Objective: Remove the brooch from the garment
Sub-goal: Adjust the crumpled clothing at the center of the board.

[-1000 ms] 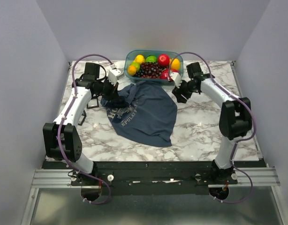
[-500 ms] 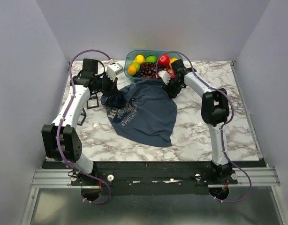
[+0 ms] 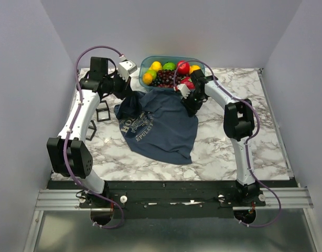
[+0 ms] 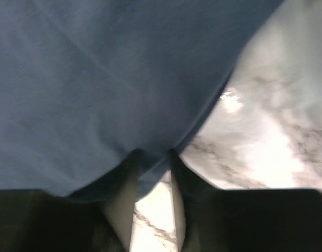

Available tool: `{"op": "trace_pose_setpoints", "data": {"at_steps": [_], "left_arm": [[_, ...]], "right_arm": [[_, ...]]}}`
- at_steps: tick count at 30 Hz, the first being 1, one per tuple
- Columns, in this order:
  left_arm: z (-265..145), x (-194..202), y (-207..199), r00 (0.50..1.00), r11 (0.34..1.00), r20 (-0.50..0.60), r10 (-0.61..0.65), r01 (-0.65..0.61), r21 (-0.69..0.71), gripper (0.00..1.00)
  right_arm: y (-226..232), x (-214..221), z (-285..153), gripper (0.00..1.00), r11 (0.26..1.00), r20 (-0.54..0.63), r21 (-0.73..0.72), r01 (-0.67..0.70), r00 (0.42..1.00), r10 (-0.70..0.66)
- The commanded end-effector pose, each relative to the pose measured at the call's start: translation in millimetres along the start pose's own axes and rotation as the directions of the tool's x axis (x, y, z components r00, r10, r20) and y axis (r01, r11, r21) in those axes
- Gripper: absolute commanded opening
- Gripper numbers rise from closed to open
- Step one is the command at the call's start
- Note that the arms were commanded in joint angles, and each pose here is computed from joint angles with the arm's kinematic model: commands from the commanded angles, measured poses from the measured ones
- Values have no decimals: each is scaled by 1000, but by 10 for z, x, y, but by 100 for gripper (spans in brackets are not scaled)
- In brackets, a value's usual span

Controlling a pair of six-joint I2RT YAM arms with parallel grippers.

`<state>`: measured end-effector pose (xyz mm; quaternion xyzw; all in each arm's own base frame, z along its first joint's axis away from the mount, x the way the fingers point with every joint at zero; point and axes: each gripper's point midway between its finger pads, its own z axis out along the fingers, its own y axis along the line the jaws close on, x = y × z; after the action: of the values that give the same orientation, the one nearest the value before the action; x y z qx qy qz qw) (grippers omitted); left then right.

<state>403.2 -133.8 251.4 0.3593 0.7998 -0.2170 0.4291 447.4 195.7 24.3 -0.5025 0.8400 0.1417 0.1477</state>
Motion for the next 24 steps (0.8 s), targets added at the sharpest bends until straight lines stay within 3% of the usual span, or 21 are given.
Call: {"op": "trace_pose_setpoints", "data": {"at_steps": [1, 5, 8, 9, 11, 15, 17, 18, 21, 22, 24], "left_arm": [[56, -113, 49, 1000, 1000, 27, -11, 11, 4, 0], [69, -114, 56, 999, 1000, 30, -19, 19, 6, 0], [65, -111, 47, 999, 1000, 34, -28, 28, 5, 0], [56, -119, 41, 999, 1000, 37, -29, 28, 4, 0], [47, -119, 38, 999, 999, 39, -32, 32, 0, 0], [-50, -160, 20, 998, 999, 52, -38, 38, -10, 0], [-133, -169, 34, 998, 999, 50, -33, 35, -21, 0], [-202, -165, 17, 998, 999, 50, -40, 41, -27, 0], [-319, -105, -66, 996, 998, 62, -59, 61, -28, 0], [-291, 15, -112, 996, 997, 46, -79, 80, -18, 0], [-298, 68, -159, 995, 996, 55, -87, 88, -18, 0]], "right_arm": [[262, 149, 87, 50, 992, -43, -95, -82, 996, 79], [267, 186, 131, 42, 992, -60, -103, -78, 996, 72], [258, 220, 187, 24, 992, -76, -98, -81, 994, 74], [230, 209, 197, 12, 994, -78, -79, -72, 995, 65], [84, 203, 91, 1, 999, -96, 16, -50, 994, 51], [-336, 16, -525, 1, 976, 8, 214, -40, 999, 39], [-489, 135, -813, 1, 960, 19, 278, -40, 999, 36], [-522, 37, -1164, 1, 934, 75, 356, -20, 997, -8], [-366, 275, -1616, 1, 887, 72, 458, 65, 991, -109], [-402, 220, -1795, 1, 836, 72, 531, 137, 976, -205], [-256, 418, -1752, 1, 805, 44, 556, 205, 960, -275]]}}
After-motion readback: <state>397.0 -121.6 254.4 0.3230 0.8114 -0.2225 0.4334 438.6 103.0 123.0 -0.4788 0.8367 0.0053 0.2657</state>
